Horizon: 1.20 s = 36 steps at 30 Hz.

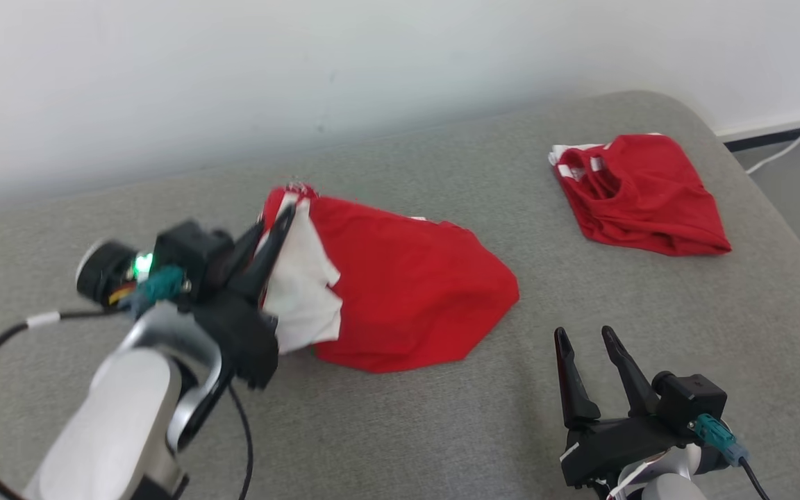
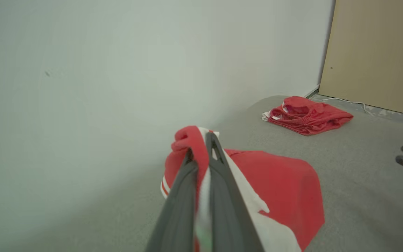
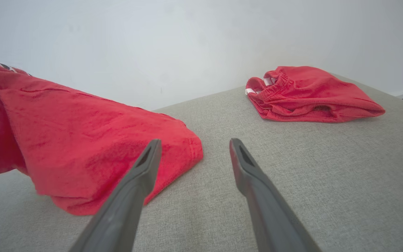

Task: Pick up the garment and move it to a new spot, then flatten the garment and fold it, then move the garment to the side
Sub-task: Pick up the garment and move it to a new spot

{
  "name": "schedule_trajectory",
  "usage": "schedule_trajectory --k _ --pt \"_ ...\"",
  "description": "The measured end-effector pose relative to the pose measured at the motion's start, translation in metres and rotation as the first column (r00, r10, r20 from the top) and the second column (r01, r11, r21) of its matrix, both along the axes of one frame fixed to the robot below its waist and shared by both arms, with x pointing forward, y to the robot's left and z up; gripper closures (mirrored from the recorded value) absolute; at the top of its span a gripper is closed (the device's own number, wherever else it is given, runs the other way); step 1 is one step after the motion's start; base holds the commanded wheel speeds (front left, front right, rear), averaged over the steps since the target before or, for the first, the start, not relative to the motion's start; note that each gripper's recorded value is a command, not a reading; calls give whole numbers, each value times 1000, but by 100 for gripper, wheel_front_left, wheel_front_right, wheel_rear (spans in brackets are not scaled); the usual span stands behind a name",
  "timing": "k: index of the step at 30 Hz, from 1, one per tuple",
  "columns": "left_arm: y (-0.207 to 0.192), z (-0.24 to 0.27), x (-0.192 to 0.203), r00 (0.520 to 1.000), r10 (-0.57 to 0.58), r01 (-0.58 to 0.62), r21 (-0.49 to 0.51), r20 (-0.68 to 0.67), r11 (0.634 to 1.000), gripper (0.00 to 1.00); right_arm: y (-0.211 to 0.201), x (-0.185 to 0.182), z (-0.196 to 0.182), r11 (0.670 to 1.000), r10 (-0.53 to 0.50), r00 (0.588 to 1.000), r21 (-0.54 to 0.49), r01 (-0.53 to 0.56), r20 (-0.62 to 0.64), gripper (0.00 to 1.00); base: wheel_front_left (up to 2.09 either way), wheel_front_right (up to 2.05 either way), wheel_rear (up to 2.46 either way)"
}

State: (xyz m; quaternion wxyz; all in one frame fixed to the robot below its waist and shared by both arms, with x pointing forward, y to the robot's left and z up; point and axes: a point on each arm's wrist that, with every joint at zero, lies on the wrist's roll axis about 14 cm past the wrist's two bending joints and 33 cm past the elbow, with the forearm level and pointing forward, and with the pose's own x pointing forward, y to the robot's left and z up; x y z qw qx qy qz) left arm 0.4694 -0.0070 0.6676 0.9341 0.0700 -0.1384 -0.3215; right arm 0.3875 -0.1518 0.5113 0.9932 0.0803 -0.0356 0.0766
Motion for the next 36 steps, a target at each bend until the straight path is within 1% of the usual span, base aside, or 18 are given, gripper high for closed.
schedule_trajectory --k 6,14,19,24,25,26,27,28,36 --pt "35 -43 -13 991 77 -76 10 -109 997 100 13 0 -3 999 41 999 -5 -41 -7 0 0 0 0" --pt "87 -77 -20 961 197 -193 37 -194 980 100 29 3 -4 996 88 996 -4 -88 -7 0 0 0 0" --pt "101 -104 -27 938 225 -221 43 -262 974 100 35 4 -7 994 107 994 -3 -107 -16 0 0 0 0" --pt "102 -140 -35 908 234 -237 37 -349 971 100 37 5 -10 994 114 993 -1 -114 -25 0 0 0 0" --pt "104 -143 -35 905 238 -242 35 -353 970 97 37 5 -10 993 114 993 -1 -114 -26 0 0 0 0" --pt "105 -145 -35 904 242 -247 30 -352 969 82 37 5 -10 993 114 993 -2 -115 -27 0 0 0 0" --pt "105 -147 -35 903 244 -251 26 -352 968 31 37 5 -11 993 115 993 -3 -115 -28 0 0 0 0" --pt "107 -148 -35 903 253 -264 18 -348 964 0 37 5 -11 993 115 993 -4 -115 -29 0 0 0 0" --pt "121 -141 -40 905 316 -352 -81 -286 933 0 38 7 -13 993 121 992 -6 -122 -34 0 0 0 0"
